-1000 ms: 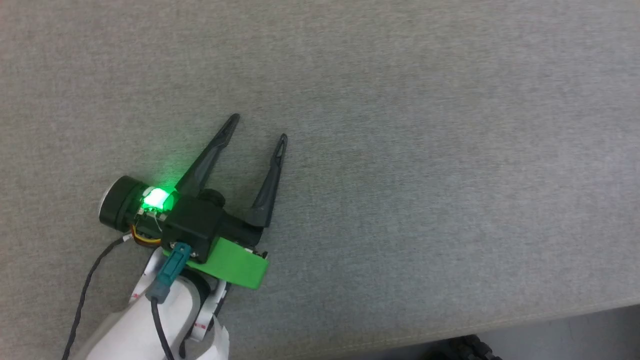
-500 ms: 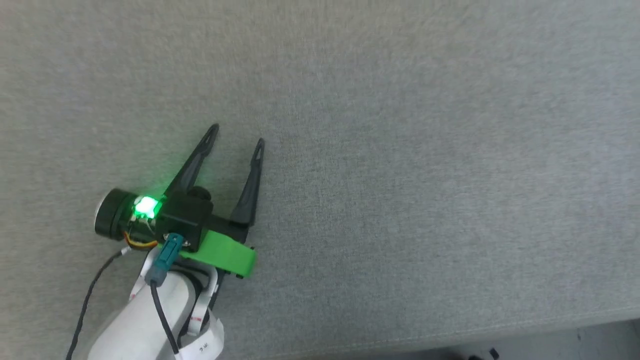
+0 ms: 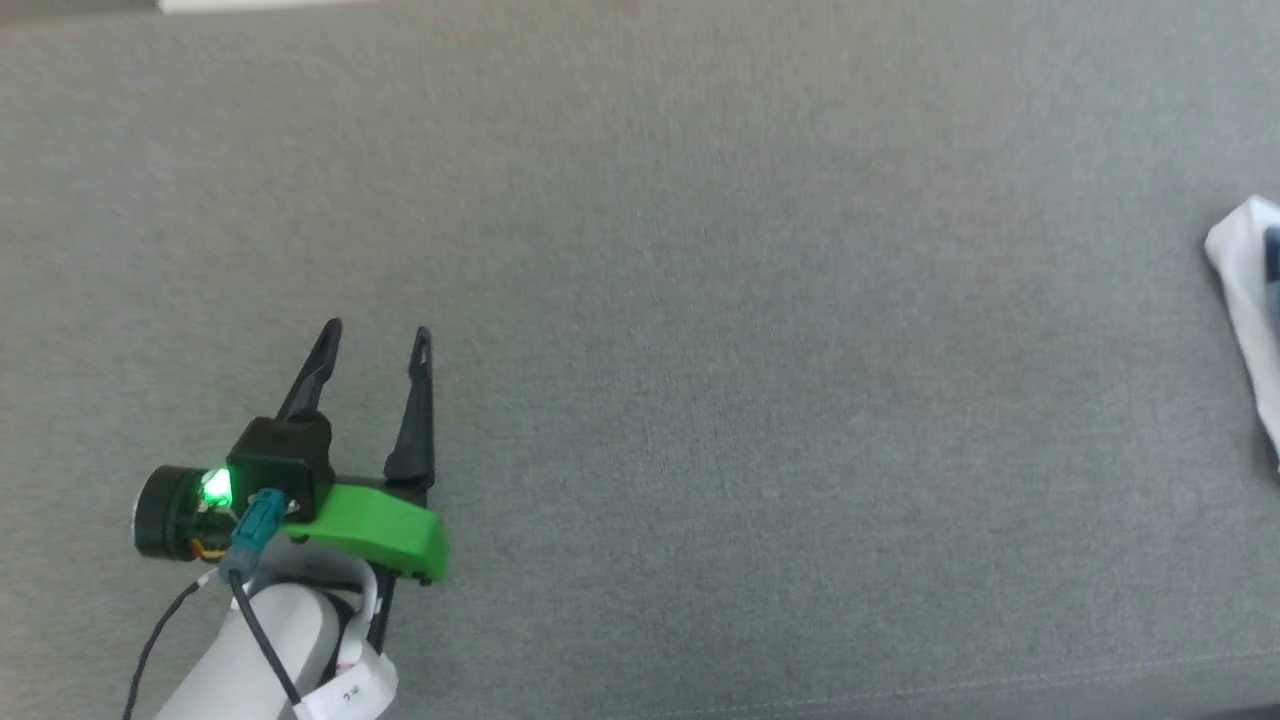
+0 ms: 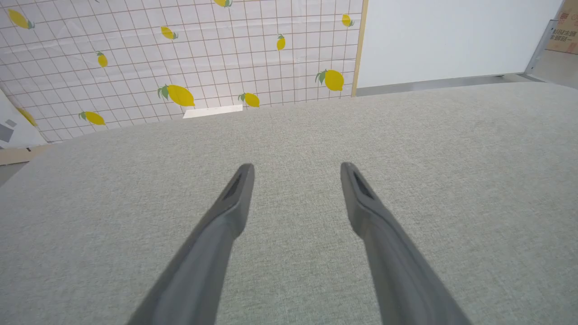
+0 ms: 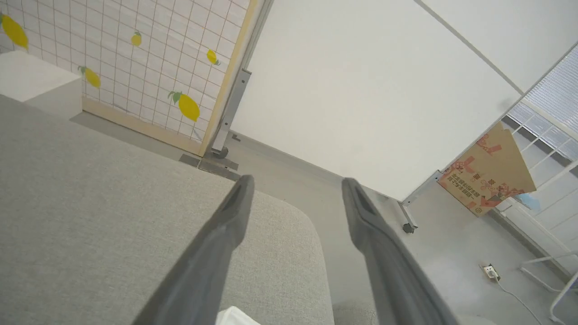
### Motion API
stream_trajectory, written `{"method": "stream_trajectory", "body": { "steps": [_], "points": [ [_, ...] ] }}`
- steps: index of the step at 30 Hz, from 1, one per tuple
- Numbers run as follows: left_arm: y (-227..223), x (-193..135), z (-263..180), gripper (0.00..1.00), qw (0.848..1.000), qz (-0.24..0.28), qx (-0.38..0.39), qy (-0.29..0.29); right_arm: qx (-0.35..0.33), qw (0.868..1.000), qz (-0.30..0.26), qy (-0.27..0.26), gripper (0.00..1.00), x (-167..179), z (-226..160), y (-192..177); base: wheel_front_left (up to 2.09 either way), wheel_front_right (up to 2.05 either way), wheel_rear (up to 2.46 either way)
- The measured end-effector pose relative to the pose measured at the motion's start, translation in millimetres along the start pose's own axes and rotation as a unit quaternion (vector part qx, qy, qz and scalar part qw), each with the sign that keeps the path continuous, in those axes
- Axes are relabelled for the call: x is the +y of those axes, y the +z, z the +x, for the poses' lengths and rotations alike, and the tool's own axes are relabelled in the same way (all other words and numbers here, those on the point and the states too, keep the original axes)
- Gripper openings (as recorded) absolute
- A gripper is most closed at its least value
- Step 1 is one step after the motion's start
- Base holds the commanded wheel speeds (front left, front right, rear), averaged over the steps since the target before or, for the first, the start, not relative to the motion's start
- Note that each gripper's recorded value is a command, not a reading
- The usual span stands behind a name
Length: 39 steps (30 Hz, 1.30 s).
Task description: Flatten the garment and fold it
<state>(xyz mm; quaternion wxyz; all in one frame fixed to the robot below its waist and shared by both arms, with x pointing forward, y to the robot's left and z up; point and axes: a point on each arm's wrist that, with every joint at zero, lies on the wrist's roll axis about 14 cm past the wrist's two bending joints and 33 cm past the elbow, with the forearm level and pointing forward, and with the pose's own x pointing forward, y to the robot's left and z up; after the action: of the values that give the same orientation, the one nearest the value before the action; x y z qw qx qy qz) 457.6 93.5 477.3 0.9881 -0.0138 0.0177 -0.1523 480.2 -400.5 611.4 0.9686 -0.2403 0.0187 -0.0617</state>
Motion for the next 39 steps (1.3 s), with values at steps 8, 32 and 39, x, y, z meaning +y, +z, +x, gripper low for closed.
{"method": "stream_trajectory", "body": {
  "steps": [8,32,39],
  "points": [
    [29,15,-31,1.00,0.999,0.039,-0.015,0.027,-0.099,0.989,0.111,0.024,1.00,44,-32,41,0.00,0.00,0.00],
    [30,18,-88,1.00,0.996,0.066,-0.010,0.052,-0.091,0.969,0.227,0.041,1.00,170,-140,16,0.00,0.00,0.00],
    [24,22,-90,1.00,0.996,0.070,-0.002,0.062,-0.082,0.971,0.219,0.051,1.00,181,-143,12,0.00,0.00,0.00]
  ]
}}
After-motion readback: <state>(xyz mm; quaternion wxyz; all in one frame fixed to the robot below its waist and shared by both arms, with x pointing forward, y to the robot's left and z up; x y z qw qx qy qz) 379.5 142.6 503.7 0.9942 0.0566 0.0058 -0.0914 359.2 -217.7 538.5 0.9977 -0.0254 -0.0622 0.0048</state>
